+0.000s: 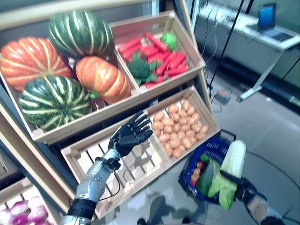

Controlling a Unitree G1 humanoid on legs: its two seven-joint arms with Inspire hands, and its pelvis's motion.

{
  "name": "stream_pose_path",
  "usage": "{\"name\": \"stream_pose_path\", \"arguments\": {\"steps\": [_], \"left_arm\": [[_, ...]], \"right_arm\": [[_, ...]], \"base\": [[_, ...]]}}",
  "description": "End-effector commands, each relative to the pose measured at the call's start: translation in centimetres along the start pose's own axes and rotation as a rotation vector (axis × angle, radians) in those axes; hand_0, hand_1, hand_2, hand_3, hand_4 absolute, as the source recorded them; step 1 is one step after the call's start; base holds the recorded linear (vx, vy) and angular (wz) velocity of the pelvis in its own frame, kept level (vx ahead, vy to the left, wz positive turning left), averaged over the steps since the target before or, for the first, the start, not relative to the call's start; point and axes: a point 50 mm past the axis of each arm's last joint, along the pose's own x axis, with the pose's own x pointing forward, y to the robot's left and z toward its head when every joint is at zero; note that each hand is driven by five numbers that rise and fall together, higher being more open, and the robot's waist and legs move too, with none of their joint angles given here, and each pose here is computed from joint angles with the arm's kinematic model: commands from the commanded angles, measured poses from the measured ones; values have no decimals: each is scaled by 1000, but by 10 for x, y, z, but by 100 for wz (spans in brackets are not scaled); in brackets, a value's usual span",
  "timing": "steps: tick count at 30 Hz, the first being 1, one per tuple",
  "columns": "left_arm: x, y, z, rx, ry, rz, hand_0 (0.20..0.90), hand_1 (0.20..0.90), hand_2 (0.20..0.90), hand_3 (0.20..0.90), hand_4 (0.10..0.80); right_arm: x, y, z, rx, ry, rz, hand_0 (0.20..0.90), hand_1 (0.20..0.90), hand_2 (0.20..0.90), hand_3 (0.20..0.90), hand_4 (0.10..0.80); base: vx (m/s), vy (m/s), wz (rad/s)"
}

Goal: Put vegetables into the basket

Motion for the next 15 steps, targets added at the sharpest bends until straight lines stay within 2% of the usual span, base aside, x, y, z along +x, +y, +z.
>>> {"name": "stream_pose_path", "arguments": {"steps": [1,11,15], "left_arm": [[30,-32,61,26,-318,-149,900,900,900,900,800],[39,-57,80,1,-402,-225,900,900,900,900,800],[41,-63,86,-7,-424,-249,900,900,900,900,800]], "right_arm": [[-3,53,119,122,-448,97,300,300,300,300,400],[-18,59,192,217,-615,64,300,300,300,300,400],[-22,58,206,209,-635,56,300,300,300,300,400]], "base": [[-213,31,6],[-149,4,10],[-82,-2,4]]}}
